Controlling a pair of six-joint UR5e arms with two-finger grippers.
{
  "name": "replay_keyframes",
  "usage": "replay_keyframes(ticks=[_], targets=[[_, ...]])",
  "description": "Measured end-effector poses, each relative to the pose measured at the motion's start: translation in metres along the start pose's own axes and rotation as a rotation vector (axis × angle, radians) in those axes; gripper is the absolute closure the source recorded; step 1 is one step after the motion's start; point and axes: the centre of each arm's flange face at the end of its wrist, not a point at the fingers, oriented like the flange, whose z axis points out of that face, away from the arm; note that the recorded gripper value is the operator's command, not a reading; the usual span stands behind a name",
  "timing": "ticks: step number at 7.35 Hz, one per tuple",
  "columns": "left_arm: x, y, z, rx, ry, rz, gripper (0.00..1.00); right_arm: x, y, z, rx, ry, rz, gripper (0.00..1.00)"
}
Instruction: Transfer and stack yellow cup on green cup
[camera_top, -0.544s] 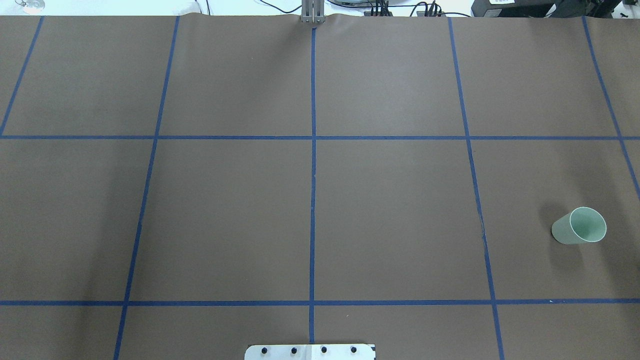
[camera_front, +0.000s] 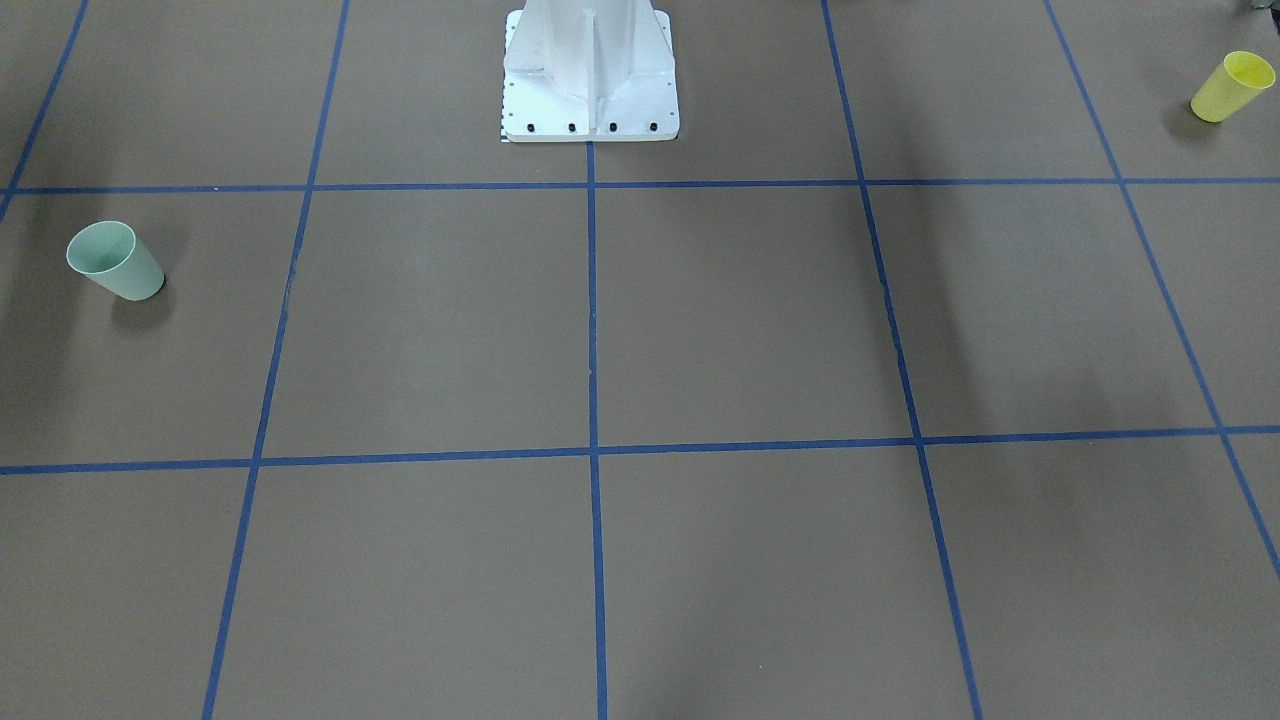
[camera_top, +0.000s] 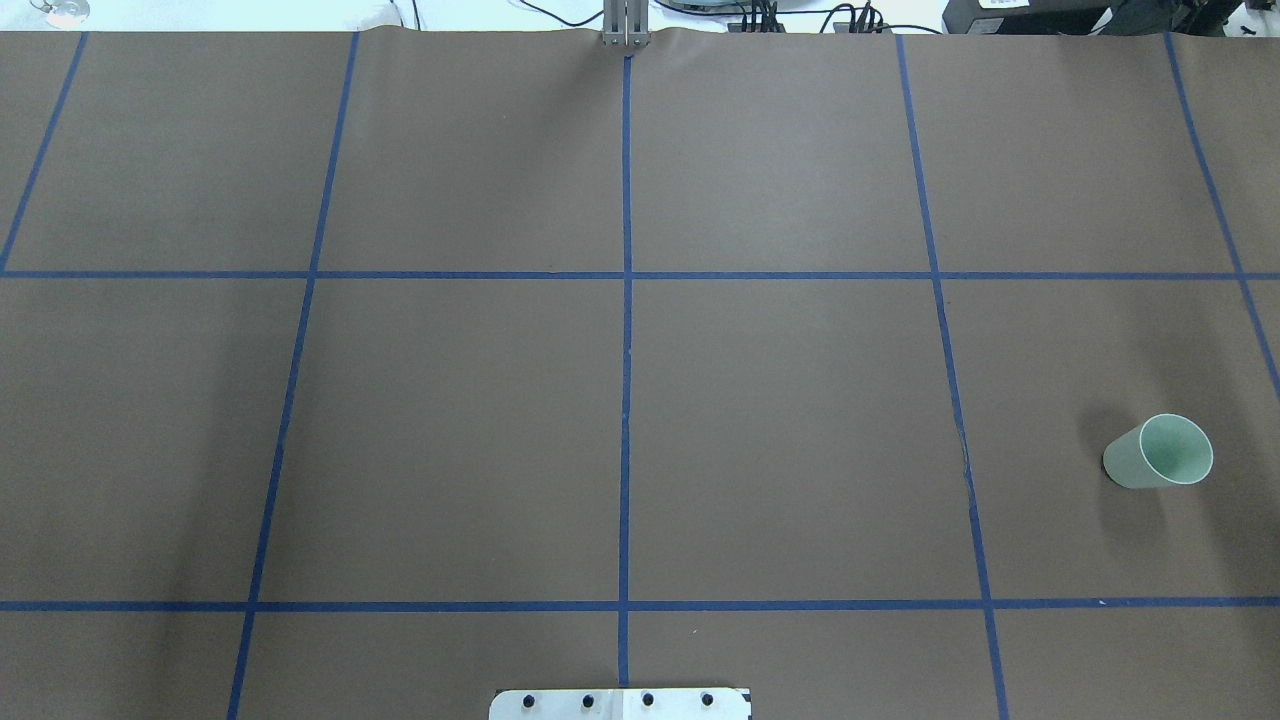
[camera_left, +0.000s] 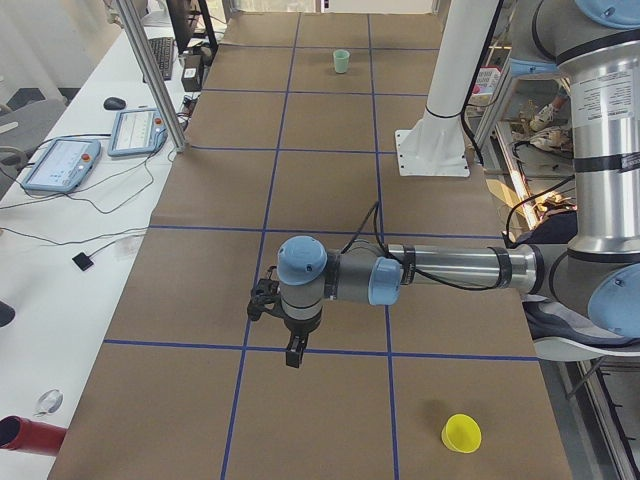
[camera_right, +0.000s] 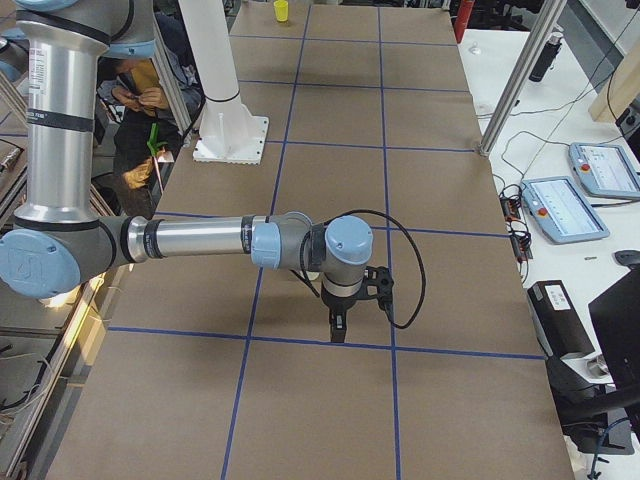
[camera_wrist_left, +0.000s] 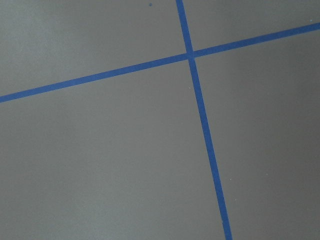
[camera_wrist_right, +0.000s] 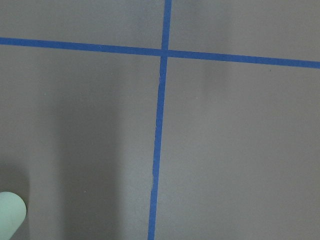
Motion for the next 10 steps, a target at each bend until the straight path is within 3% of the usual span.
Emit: replay_keyframes(ticks=[2,4,6,10], targets=[[0.005,-0.008,-0.007,0.038,-0.007,0.023,0.00,0.000,0.000,0.001,0.008,0.001,-0.007,0.00],[0.012,-0.024,-0.019,0.142,-0.025,0.106,0.00,0.003,0.003,0.003,0.064,0.004,-0.055,0.00],[0.021,-0.043,-0.033,0.248,-0.041,0.191,0.00,-0.001,0.008,0.003,0.120,-0.033,-0.106,0.00],[0.029,-0.069,-0.044,0.327,-0.025,0.234,0.00,-0.002,0.018,0.008,0.125,-0.075,-0.116,0.00]])
